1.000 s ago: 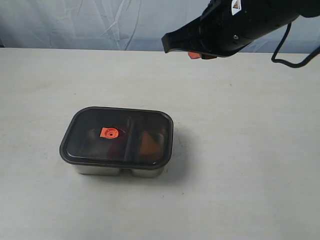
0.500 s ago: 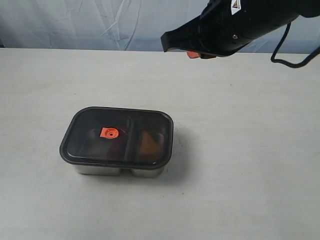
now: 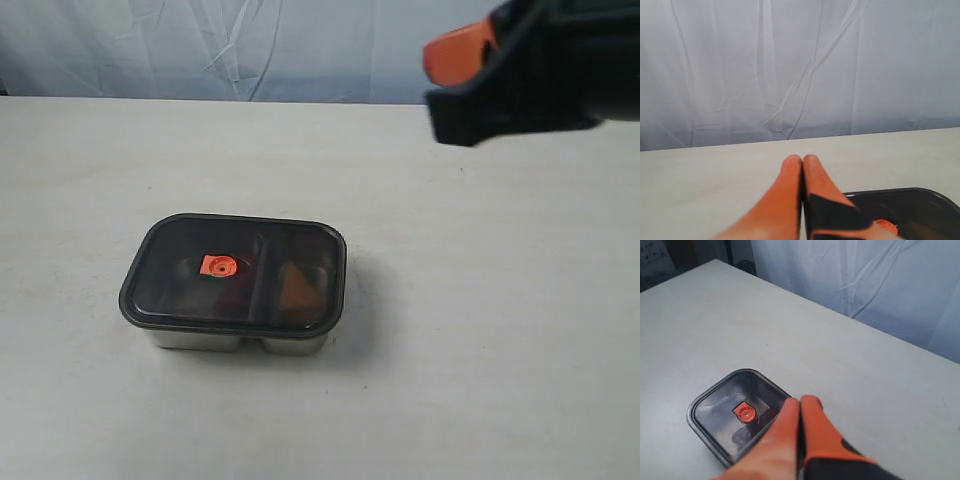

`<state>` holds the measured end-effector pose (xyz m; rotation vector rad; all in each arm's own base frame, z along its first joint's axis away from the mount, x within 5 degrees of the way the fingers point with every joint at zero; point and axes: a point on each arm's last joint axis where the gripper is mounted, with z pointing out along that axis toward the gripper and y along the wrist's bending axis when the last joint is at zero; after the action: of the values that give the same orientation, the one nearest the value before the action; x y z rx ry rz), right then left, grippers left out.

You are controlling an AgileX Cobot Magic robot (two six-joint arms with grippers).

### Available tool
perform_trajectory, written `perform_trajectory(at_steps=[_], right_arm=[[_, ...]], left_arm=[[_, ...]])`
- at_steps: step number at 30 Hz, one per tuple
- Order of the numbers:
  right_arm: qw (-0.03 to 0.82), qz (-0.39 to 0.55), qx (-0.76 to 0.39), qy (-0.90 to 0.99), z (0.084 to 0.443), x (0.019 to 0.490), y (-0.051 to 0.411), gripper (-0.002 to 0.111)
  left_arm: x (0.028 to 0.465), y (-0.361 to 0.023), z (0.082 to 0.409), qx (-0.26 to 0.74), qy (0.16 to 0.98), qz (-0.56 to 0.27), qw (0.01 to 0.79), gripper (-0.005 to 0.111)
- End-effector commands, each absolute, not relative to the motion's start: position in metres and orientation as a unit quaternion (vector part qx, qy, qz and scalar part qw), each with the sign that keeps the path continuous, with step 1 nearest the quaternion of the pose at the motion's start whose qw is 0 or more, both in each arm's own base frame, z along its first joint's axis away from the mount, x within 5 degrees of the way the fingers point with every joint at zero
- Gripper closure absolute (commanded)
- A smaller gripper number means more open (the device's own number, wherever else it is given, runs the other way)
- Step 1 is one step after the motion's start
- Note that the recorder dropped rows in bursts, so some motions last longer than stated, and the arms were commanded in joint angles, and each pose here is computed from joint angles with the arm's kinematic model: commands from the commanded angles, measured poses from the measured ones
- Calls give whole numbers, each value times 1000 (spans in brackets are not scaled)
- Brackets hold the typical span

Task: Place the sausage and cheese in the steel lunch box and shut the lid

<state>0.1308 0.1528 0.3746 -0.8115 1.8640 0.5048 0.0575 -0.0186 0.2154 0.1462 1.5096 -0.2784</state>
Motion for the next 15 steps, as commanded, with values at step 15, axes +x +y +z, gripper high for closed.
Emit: perform_trajectory(at_steps=[15], right_arm=[[657, 220, -36, 720, 242, 48, 19, 109]], left_arm=[[55, -11, 238, 78, 659, -53, 746, 107]])
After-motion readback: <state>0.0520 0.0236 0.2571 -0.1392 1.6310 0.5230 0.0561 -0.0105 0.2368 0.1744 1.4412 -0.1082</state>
